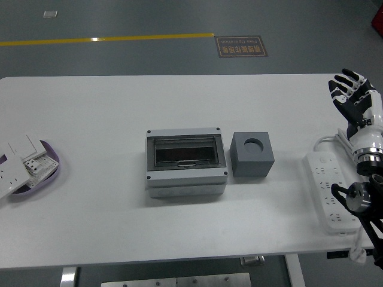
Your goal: Pick up the cylinder from the cube,place it in the box,flap close box
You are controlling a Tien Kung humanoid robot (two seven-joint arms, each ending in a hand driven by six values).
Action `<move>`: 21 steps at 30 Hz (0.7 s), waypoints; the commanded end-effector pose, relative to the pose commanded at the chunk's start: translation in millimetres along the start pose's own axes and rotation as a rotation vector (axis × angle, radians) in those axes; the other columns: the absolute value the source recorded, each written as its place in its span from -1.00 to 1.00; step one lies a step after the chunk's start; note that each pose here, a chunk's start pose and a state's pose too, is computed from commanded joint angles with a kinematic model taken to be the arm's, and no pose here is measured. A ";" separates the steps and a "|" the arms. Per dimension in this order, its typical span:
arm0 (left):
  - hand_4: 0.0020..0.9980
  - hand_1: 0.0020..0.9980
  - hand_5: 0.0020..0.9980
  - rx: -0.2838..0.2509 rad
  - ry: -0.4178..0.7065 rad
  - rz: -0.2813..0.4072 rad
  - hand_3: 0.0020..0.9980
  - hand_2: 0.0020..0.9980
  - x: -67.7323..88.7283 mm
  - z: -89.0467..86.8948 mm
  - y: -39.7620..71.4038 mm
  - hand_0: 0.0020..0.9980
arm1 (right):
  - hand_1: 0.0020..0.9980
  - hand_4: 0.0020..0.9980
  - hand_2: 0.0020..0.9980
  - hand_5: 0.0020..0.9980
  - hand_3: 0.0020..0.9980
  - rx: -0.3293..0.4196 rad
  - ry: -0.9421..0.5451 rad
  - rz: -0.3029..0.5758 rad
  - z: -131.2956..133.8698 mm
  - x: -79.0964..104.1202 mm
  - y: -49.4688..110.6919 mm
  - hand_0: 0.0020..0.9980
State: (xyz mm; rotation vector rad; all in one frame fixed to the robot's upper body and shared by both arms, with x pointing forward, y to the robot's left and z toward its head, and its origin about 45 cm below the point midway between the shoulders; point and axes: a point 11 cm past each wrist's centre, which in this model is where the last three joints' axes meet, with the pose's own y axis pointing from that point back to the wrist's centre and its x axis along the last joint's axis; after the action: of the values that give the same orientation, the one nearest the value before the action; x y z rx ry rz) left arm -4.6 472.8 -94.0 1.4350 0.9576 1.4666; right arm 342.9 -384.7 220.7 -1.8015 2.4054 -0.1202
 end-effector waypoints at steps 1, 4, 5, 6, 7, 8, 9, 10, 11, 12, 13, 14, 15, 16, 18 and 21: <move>0.38 0.25 -0.57 -0.003 0.012 0.002 0.27 0.23 1.1 1.1 0.0 0.19 | 0.33 0.55 0.28 -0.73 0.33 0.000 0.000 0.004 0.0 0.9 -0.1 0.41; 0.38 0.25 -0.57 -0.012 0.035 0.006 0.27 0.23 3.8 4.5 0.1 0.19 | 0.33 0.55 0.28 -0.73 0.33 -0.003 -0.003 0.022 0.9 5.0 0.1 0.41; 0.38 0.25 -0.57 -0.014 0.038 0.007 0.27 0.23 4.3 5.3 0.2 0.19 | 0.33 0.55 0.28 -0.73 0.33 -0.004 -0.004 0.027 1.3 6.1 0.3 0.41; 0.38 0.26 -0.57 -0.016 0.040 0.007 0.27 0.23 4.8 6.1 0.2 0.19 | 0.33 0.53 0.29 -0.71 0.33 -0.005 -0.005 0.032 1.9 7.2 0.7 0.43; 0.38 0.26 -0.57 -0.018 0.042 0.008 0.27 0.23 5.2 6.7 0.2 0.19 | 0.33 0.53 0.29 -0.71 0.33 -0.007 -0.006 0.036 2.4 8.2 1.0 0.43; 0.38 0.26 -0.57 -0.021 0.044 0.008 0.27 0.23 5.9 8.0 0.3 0.19 | 0.33 0.53 0.29 -0.71 0.33 -0.008 -0.008 0.042 2.8 9.5 1.4 0.43; 0.38 0.26 -0.57 -0.024 0.044 0.008 0.27 0.23 6.4 9.3 0.4 0.19 | 0.33 0.53 0.29 -0.71 0.33 -0.008 -0.009 0.047 3.0 10.5 1.6 0.43; 0.38 0.26 -0.57 -0.027 0.045 0.009 0.27 0.23 6.7 10.8 0.4 0.19 | 0.33 0.53 0.29 -0.71 0.33 -0.008 -0.010 0.051 2.9 11.6 1.7 0.43; 0.38 0.26 -0.57 -0.030 0.046 0.008 0.27 0.23 6.9 12.4 0.5 0.19 | 0.33 0.53 0.29 -0.71 0.33 -0.008 -0.011 0.055 2.7 12.5 1.7 0.43; 0.39 0.26 -0.56 -0.033 0.046 0.008 0.28 0.23 6.9 13.8 0.5 0.19 | 0.32 0.52 0.28 -0.70 0.32 -0.007 -0.011 0.057 2.5 13.3 1.6 0.43; 0.39 0.26 -0.56 -0.038 0.045 0.007 0.28 0.23 6.9 15.9 0.5 0.19 | 0.32 0.52 0.28 -0.70 0.32 -0.006 -0.011 0.060 2.1 14.3 1.5 0.43; 0.39 0.26 -0.56 -0.043 0.044 0.006 0.28 0.23 7.0 18.3 0.6 0.19 | 0.32 0.52 0.28 -0.70 0.32 -0.005 -0.010 0.064 1.6 15.6 1.3 0.43; 0.39 0.26 -0.56 -0.046 0.045 0.006 0.28 0.23 7.2 19.9 0.7 0.19 | 0.32 0.52 0.28 -0.70 0.32 -0.004 -0.010 0.066 1.3 16.6 1.3 0.43; 0.39 0.26 -0.56 -0.049 0.045 0.007 0.28 0.23 7.7 21.4 0.7 0.19 | 0.32 0.52 0.28 -0.70 0.32 -0.003 -0.009 0.070 0.9 17.7 1.2 0.43; 0.39 0.26 -0.56 -0.053 0.046 0.008 0.28 0.23 8.5 23.5 0.8 0.19 | 0.32 0.50 0.27 -0.68 0.32 0.000 -0.010 0.076 -0.1 19.4 0.9 0.41; 0.39 0.26 -0.56 -0.057 0.046 0.007 0.28 0.23 7.5 25.9 0.8 0.19 | 0.32 0.50 0.27 -0.68 0.32 0.011 -0.010 0.084 -3.3 21.8 -0.6 0.41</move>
State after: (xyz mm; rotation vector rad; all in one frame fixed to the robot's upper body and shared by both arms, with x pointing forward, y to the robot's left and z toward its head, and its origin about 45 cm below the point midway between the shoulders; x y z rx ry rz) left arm 21.3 478.6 -89.3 1.3701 0.9321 1.5257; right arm 336.9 -405.9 222.7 -1.6890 2.4638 -0.1152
